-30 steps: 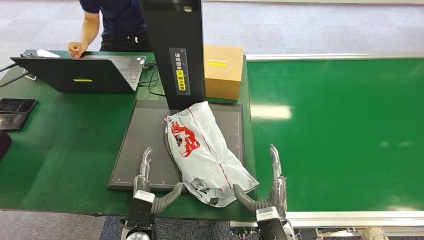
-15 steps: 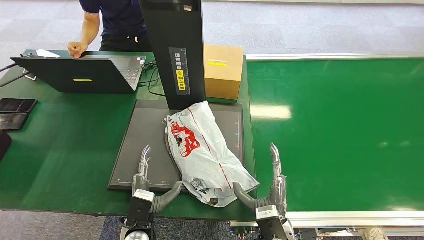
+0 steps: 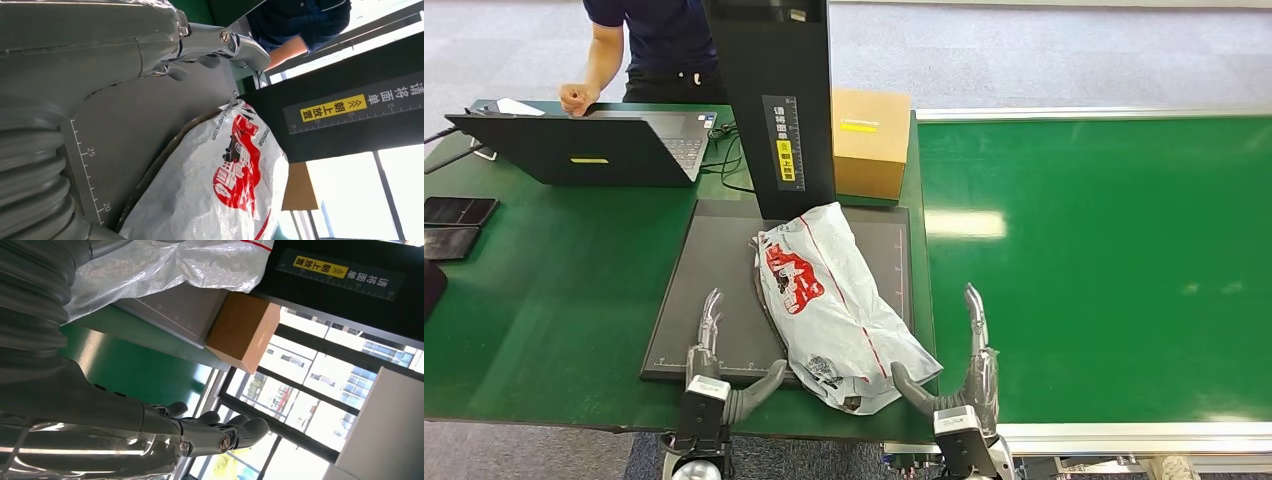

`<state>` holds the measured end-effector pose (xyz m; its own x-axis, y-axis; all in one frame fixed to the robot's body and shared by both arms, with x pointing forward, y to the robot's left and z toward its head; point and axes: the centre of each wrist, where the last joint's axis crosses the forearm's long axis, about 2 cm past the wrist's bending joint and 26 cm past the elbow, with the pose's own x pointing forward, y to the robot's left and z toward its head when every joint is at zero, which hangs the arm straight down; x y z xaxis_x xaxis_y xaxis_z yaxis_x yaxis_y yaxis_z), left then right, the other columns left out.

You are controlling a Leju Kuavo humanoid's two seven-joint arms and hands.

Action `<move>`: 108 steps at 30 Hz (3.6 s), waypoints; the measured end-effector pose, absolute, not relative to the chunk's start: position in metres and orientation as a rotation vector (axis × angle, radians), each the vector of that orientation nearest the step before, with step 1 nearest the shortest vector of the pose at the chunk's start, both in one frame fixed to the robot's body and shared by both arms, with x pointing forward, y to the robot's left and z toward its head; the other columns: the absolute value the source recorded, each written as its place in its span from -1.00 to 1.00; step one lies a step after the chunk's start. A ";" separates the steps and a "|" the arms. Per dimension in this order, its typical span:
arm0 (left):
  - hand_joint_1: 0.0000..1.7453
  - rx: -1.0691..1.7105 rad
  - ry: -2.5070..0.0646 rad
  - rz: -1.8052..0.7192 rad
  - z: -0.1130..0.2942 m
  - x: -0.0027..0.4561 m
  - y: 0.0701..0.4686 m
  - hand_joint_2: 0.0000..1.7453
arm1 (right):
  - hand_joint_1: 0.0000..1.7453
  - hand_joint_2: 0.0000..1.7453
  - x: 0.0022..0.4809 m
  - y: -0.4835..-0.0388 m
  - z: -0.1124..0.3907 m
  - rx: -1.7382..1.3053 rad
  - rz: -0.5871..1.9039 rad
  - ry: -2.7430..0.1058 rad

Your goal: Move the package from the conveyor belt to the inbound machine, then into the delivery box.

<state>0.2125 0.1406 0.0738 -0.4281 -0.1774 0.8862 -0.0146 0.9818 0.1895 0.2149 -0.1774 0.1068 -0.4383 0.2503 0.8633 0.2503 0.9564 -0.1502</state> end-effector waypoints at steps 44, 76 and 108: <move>-1.00 0.154 -2.023 -0.185 0.082 0.212 0.144 1.00 | -1.00 1.00 0.223 -0.171 0.117 -0.347 -0.058 -2.054; -1.00 0.133 -2.025 -0.191 0.083 0.213 0.143 1.00 | -1.00 1.00 0.219 -0.168 0.116 -0.344 -0.076 -2.046; -1.00 0.133 -2.037 -0.184 0.087 0.218 0.142 1.00 | -1.00 1.00 0.223 -0.165 0.122 -0.347 -0.049 -2.070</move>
